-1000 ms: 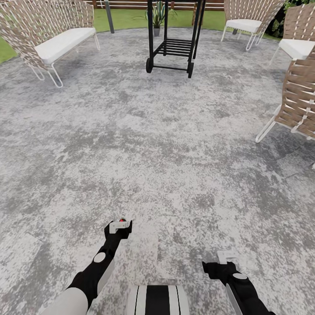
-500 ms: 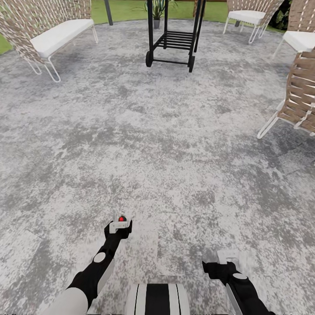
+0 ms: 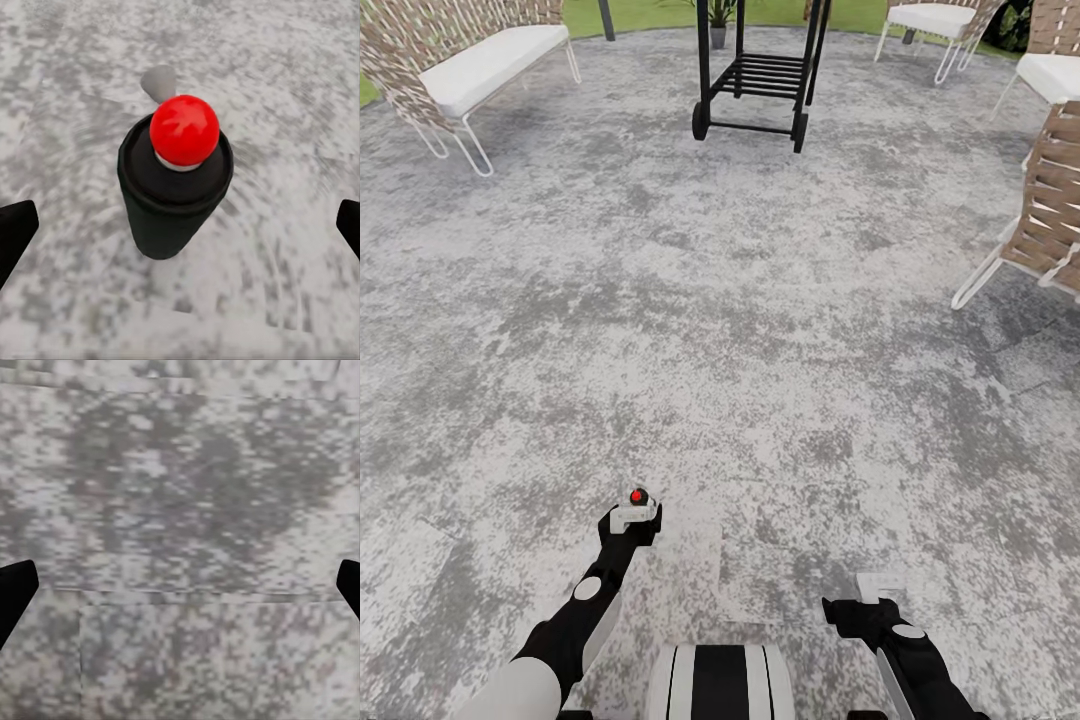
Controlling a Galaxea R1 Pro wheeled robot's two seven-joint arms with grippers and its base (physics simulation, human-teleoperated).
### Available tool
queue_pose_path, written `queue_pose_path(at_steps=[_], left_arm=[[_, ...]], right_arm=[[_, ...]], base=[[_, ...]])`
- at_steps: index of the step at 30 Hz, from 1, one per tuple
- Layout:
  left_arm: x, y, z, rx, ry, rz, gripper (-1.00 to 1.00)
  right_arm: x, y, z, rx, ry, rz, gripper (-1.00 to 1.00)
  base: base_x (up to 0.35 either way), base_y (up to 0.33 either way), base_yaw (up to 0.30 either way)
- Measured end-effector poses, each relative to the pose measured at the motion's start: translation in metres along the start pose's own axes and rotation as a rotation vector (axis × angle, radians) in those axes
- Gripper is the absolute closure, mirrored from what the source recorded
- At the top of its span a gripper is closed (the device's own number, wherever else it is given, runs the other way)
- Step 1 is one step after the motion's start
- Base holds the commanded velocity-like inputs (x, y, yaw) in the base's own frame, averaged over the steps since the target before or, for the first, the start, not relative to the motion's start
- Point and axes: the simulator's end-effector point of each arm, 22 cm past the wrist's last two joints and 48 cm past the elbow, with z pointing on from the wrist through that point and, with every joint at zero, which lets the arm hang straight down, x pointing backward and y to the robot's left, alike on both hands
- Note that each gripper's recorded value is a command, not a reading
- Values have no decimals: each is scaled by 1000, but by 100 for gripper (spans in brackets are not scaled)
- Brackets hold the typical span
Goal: Pick up the pesticide atomizer in the garden and spray insectifuge to fully cover both potted plants in the garden.
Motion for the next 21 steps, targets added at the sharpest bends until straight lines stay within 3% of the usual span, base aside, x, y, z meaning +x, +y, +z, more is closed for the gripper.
queue_pose_path(at_steps=[21], left_arm=[[0, 0, 0, 0, 1, 0, -100]], right_arm=[[0, 0, 0, 0, 0, 0, -100]], base=[[26, 0, 0]])
